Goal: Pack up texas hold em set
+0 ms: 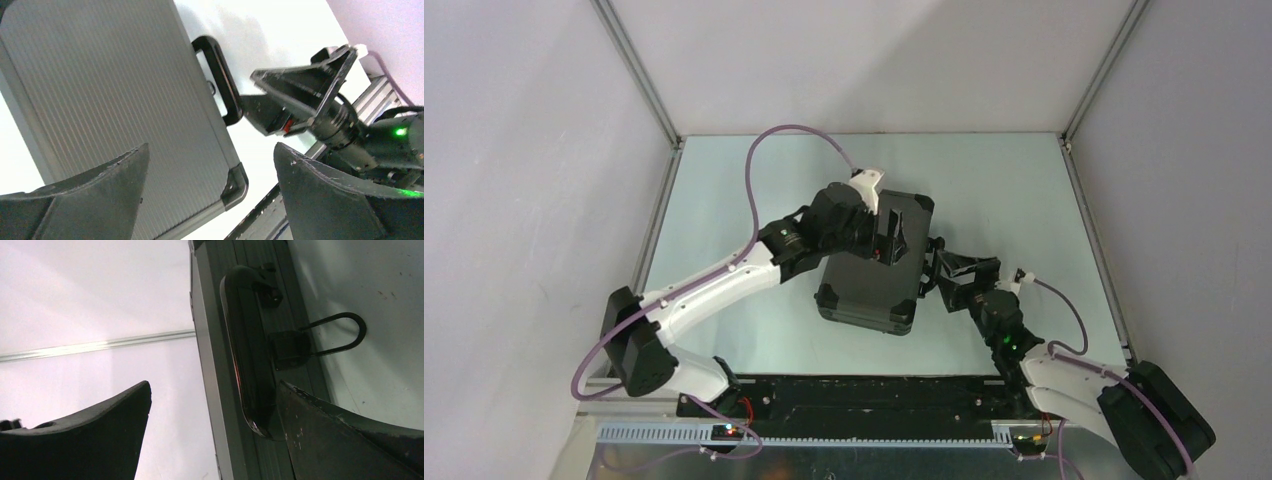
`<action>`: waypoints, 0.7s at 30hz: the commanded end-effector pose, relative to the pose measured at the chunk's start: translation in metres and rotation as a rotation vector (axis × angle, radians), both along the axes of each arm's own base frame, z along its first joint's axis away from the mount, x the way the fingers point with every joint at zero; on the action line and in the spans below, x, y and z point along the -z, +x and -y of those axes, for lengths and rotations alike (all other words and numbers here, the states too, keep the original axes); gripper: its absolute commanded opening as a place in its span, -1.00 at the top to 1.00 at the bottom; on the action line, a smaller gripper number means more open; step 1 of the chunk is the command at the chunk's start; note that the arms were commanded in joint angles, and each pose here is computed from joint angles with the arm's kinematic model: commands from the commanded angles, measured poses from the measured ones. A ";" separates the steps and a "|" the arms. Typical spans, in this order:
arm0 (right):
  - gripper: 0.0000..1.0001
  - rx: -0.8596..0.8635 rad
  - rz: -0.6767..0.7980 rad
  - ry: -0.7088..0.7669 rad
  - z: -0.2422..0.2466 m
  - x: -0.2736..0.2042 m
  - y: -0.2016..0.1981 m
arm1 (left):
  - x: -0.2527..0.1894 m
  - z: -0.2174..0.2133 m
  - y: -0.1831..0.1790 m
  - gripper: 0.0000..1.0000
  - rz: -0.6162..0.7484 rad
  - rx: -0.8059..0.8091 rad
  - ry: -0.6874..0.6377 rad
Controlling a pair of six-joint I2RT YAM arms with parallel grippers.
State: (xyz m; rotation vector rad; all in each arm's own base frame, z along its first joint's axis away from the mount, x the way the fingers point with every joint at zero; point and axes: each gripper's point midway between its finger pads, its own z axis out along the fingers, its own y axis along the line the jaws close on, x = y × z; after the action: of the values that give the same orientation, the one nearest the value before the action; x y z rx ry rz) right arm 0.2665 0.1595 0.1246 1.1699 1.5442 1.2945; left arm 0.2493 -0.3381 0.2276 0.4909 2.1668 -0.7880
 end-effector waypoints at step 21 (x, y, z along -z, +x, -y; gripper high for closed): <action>-0.83 -0.110 0.012 -0.093 -0.024 0.027 -0.004 | -0.028 0.061 0.047 -0.93 -0.009 0.098 -0.077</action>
State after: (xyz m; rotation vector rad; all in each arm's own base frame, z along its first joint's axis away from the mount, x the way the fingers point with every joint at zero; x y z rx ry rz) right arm 0.2633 0.1865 0.0829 1.0997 1.7261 1.2843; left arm 0.2965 -0.3851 0.2420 0.5005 2.1566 -0.8570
